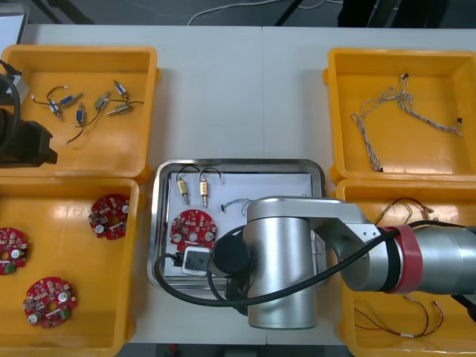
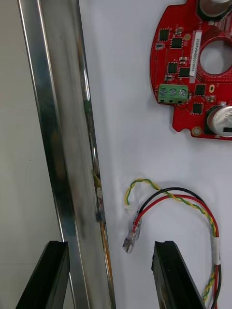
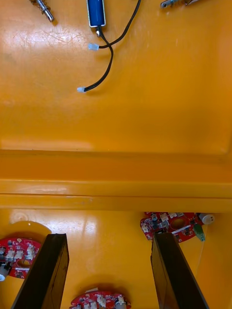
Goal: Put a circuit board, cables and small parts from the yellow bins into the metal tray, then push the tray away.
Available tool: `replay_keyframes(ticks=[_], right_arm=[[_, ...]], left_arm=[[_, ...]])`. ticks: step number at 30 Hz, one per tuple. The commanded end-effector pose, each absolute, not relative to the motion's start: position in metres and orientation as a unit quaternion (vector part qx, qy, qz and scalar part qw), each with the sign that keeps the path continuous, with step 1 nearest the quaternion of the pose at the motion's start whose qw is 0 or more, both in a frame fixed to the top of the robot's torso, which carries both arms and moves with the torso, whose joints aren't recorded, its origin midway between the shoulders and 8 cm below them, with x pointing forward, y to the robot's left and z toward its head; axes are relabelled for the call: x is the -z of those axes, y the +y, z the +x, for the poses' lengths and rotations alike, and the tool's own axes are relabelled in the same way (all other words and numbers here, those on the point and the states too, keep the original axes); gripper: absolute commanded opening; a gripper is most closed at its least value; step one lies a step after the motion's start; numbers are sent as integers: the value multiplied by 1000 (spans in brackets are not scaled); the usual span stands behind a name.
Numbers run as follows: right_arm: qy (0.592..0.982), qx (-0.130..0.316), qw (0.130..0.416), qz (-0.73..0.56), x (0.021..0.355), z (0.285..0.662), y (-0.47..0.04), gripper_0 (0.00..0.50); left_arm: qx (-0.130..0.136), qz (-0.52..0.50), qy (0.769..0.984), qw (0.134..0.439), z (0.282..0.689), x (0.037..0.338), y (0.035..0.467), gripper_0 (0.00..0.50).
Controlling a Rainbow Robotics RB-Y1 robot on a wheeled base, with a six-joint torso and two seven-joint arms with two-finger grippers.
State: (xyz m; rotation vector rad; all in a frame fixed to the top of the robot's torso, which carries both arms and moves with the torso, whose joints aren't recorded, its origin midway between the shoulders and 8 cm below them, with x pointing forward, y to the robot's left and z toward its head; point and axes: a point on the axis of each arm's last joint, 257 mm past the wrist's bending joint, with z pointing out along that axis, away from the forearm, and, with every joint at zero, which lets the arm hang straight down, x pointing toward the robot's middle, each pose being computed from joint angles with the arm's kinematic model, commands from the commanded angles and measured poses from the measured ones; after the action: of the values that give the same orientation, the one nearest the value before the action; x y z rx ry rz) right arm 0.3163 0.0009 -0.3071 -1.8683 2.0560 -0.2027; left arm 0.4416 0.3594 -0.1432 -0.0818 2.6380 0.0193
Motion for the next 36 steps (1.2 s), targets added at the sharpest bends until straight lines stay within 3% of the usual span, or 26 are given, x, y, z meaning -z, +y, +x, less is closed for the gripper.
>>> replay_keyframes(ticks=[1,14,36], right_arm=[[702,76,190,-682,306,312,22,500],[685,92,187,-698,319,304,23,500],[690,95,179,-695,335,296,19,500]], left_arm=[[-30,-29,961,273,438,120,378,500],[-32,-33,960,276,439,119,380,500],[-35,-38,960,276,439,120,382,500]])
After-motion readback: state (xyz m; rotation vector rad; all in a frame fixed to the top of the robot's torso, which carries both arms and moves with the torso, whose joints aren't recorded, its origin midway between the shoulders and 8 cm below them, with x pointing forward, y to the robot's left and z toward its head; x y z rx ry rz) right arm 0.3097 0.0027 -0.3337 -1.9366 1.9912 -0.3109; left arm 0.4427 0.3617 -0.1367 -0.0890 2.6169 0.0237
